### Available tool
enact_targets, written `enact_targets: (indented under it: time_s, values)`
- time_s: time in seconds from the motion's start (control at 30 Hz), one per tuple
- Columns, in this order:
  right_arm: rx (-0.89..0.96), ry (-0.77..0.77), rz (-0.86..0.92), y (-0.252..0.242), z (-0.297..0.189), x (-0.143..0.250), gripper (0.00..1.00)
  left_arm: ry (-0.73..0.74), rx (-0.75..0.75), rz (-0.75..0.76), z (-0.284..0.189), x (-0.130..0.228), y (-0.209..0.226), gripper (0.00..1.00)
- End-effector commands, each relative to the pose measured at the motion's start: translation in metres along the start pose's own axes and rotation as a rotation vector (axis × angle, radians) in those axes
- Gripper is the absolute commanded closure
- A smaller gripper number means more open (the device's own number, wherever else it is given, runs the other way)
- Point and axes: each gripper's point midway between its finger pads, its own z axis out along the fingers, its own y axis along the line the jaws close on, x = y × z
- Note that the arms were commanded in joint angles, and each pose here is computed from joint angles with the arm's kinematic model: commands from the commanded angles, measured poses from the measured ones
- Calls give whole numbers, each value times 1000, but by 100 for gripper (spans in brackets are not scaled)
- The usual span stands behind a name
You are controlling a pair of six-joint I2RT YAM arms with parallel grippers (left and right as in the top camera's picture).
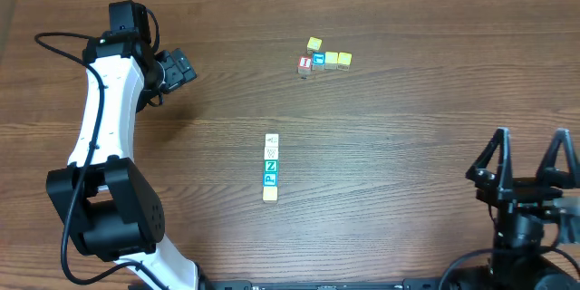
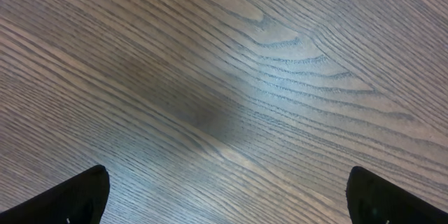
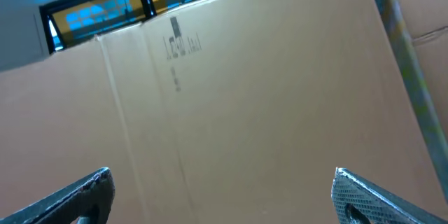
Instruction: Flip 5 blocks
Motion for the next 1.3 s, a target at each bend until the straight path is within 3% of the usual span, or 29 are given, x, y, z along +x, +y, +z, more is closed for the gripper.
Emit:
enact_targets:
  time_s: [0.0, 0.37, 1.03, 1.27]
  values:
    - [-31, -17, -5, -1, -6, 10, 0, -1, -15, -1, 4, -2, 2, 0]
    - [-81, -43, -22, -9, -19, 52, 0, -1, -15, -1, 4, -2, 2, 0]
    - [-2, 529, -59, -38, -51, 185, 0, -1, -15, -1, 4, -2, 2, 0]
    - [-39, 522, -224, -39, -50, 183, 0, -1, -14, -1, 4, -2, 2, 0]
